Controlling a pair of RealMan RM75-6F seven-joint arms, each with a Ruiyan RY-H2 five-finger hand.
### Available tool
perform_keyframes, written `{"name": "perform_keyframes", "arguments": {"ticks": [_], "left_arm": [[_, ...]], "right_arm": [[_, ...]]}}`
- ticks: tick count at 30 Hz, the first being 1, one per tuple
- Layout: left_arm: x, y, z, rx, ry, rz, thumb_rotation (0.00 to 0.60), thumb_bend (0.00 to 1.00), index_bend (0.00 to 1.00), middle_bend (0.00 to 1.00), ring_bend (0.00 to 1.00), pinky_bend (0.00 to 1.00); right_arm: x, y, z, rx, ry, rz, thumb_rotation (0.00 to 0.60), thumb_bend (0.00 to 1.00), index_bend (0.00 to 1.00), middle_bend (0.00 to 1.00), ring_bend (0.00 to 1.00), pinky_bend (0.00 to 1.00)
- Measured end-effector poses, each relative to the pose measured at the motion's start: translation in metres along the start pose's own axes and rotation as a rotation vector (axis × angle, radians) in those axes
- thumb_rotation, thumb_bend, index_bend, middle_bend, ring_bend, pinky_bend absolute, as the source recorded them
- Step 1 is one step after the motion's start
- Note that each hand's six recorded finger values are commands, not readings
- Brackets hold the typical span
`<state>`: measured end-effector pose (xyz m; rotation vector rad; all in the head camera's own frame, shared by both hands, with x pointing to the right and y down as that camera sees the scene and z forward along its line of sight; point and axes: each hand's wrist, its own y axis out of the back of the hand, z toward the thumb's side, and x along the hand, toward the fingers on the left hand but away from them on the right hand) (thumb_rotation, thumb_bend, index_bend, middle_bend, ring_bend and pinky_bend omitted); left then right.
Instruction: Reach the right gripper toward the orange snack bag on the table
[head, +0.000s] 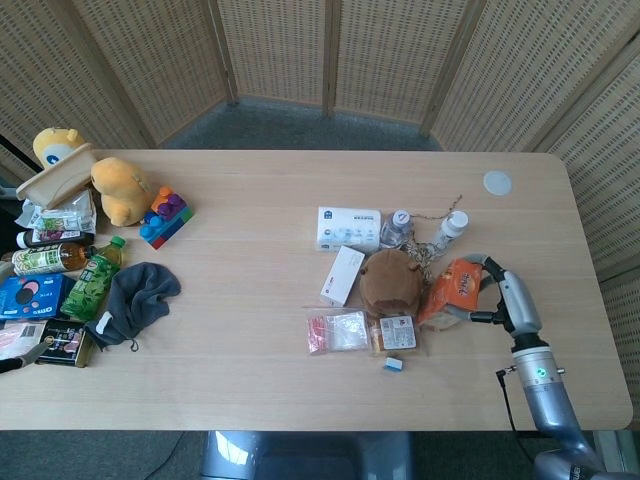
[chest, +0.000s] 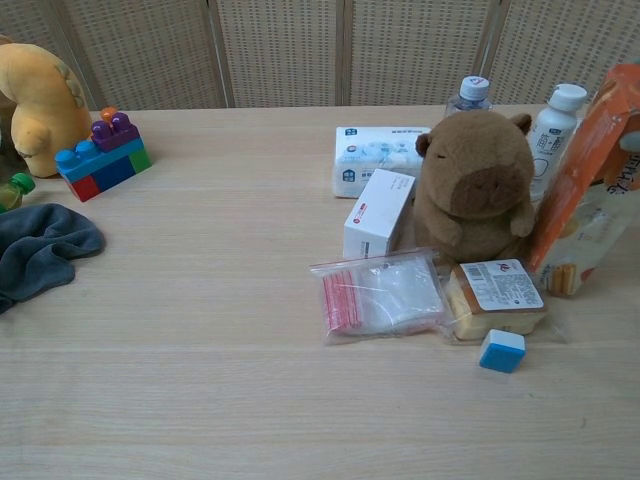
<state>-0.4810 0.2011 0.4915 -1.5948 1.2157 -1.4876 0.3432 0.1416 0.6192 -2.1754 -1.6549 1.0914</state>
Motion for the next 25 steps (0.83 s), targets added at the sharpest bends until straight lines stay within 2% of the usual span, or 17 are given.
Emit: {"name": "perform_keyframes", "arguments": {"ticks": [8,18,25], "left_arm": [[0.0,0.001,0.001,-0.011,-0.004,0.0,0.6,0.0,0.04,0.0,0.0,0.0],[-0.003,0.005,0.001,-0.029,-0.01,0.005,0.6,0.0,0.04,0.0,0.0,0.0],[-0.004,0.007,0.002,-0.041,-0.017,0.006,0.6,0.0,0.04,0.0,0.0,0.0]], "right_arm": [[0.0,0.026,0.038,0.012,0.074,-0.06,0.6,0.0,0.5,0.56,0.31,0.5],[0.001,0.066,0.115,0.044,0.187,-0.148,0.6,0.0,0.5,0.56,0.31,0.5],[0.003,0.084,0.159,0.065,0.23,-0.194,0.6,0.0,0.49,0.55,0.31,0.5]]}}
